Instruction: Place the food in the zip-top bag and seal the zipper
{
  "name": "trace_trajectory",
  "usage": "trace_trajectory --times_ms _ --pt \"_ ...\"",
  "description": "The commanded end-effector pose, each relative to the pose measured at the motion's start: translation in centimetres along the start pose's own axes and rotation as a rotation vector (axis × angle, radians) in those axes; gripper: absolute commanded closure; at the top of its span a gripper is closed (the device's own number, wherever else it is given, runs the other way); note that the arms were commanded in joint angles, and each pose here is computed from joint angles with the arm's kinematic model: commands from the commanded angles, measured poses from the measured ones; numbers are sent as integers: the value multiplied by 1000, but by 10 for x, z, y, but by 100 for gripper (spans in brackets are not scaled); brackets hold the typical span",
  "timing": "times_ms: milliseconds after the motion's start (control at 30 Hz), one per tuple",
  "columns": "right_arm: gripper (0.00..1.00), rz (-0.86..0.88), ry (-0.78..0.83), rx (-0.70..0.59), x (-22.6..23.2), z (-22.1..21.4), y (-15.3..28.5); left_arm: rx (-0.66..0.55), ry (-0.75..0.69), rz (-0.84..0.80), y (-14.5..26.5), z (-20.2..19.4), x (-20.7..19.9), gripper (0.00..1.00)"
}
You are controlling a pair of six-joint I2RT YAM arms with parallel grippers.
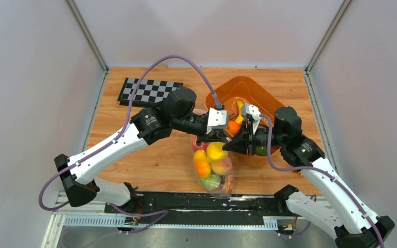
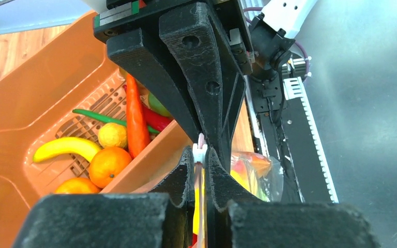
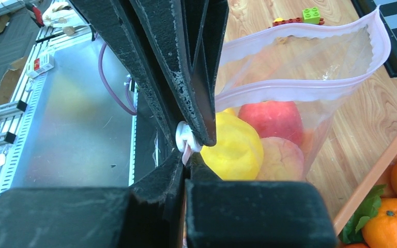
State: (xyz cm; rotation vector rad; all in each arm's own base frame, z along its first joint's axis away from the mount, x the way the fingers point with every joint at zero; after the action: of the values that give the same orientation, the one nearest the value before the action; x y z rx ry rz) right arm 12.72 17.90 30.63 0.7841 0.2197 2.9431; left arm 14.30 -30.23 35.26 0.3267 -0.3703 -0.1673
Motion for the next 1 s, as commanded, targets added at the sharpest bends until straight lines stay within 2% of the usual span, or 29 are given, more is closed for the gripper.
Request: trace_trajectory --times_ms 0,100,467,700,967 --pt "100 9 102 -75 16 19 7 34 -29 40 15 5 2 96" --pt "100 9 91 -85 16 17 7 48 -37 62 20 4 3 99" --pt "100 -11 75 -102 15 13 7 131 -41 95 40 -6 2 100" --pt "100 -9 84 -115 17 16 8 155 -47 172 58 -6 0 100" --pt "99 20 94 -124 21 21 6 57 -21 210 69 14 -4 100"
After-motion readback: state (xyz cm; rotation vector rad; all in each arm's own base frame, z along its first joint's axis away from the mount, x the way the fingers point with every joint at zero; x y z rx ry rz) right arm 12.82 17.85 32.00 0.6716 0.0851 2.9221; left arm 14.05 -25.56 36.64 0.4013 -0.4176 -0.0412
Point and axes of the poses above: each gripper's point midway between its finger pads, its own y axis back along the fingers, its own x axis along the line the jaws close on, z = x × y, the point moved 7 cm from there along y, back along the fingers, and after that the axes turned 15 degrees about -y, right-handed, at the moved point
